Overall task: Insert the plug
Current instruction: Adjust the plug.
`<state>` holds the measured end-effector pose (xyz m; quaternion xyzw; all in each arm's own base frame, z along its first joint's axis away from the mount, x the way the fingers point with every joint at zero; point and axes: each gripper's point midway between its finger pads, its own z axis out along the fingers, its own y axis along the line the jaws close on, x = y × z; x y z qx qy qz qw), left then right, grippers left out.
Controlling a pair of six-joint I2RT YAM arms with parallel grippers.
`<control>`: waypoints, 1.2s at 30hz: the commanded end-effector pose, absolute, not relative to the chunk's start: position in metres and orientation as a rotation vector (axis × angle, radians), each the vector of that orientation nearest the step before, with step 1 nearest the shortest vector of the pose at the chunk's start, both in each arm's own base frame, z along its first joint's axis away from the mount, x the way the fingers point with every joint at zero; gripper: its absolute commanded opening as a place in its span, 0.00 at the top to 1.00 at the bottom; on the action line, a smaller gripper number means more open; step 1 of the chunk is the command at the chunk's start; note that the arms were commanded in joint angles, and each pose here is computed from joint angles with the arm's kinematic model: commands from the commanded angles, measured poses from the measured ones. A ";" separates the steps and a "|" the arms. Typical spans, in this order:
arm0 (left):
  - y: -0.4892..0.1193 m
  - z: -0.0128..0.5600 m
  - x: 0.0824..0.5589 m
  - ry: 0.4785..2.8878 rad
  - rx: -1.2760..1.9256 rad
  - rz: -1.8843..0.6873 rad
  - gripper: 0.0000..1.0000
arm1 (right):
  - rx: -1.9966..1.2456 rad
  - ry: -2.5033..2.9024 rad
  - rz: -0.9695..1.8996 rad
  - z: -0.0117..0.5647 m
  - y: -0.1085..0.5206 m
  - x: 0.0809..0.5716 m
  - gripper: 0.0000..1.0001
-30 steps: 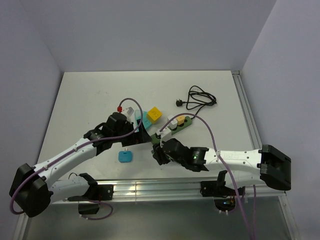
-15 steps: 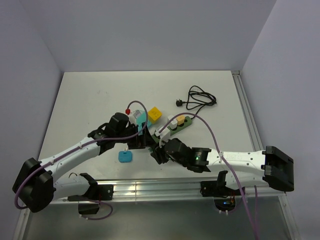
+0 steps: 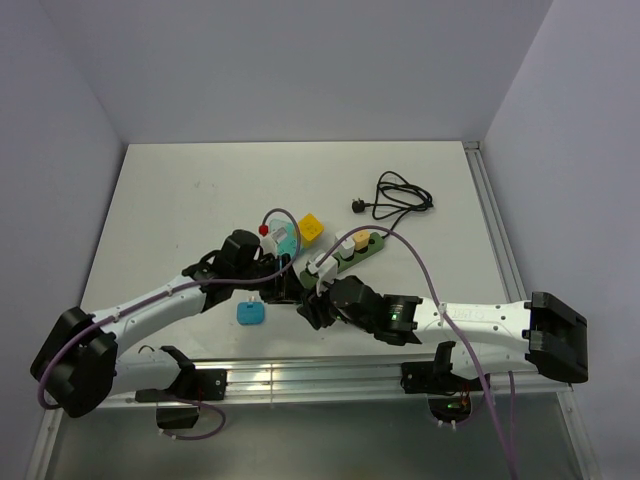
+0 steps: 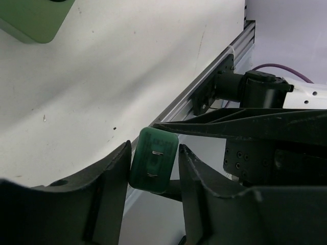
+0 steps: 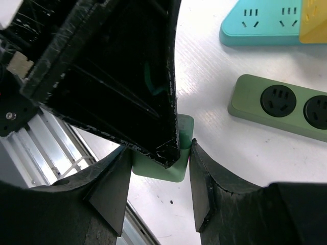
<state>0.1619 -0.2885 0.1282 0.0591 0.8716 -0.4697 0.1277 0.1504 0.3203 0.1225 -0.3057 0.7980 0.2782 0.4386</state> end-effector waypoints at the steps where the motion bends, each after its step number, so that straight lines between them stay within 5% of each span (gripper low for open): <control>1: -0.297 0.138 0.159 2.480 0.232 -1.452 0.54 | -0.756 1.890 0.776 0.152 0.336 0.149 0.93; 5: -0.298 0.137 0.156 2.483 0.250 -1.476 0.67 | -0.763 1.886 0.778 0.152 0.337 0.149 0.92; 9: -0.297 0.138 0.158 2.476 0.243 -1.459 1.00 | -0.762 1.889 0.779 0.151 0.338 0.150 0.87; 13: -0.295 0.142 0.158 2.455 0.229 -1.453 1.00 | -0.751 1.879 0.791 0.151 0.335 0.148 0.73; 15: -0.294 0.146 0.160 2.438 0.210 -1.451 1.00 | -0.731 1.860 0.807 0.151 0.331 0.148 0.50; 18: -0.293 0.153 0.163 2.414 0.168 -1.454 1.00 | -0.692 1.832 0.819 0.157 0.326 0.149 0.36; 28: -0.288 0.180 0.181 2.309 0.078 -1.481 1.00 | -0.585 1.745 0.860 0.172 0.310 0.152 0.20; 36: -0.282 0.206 0.191 2.205 -0.027 -1.603 1.00 | -0.488 1.645 0.907 0.182 0.300 0.155 0.20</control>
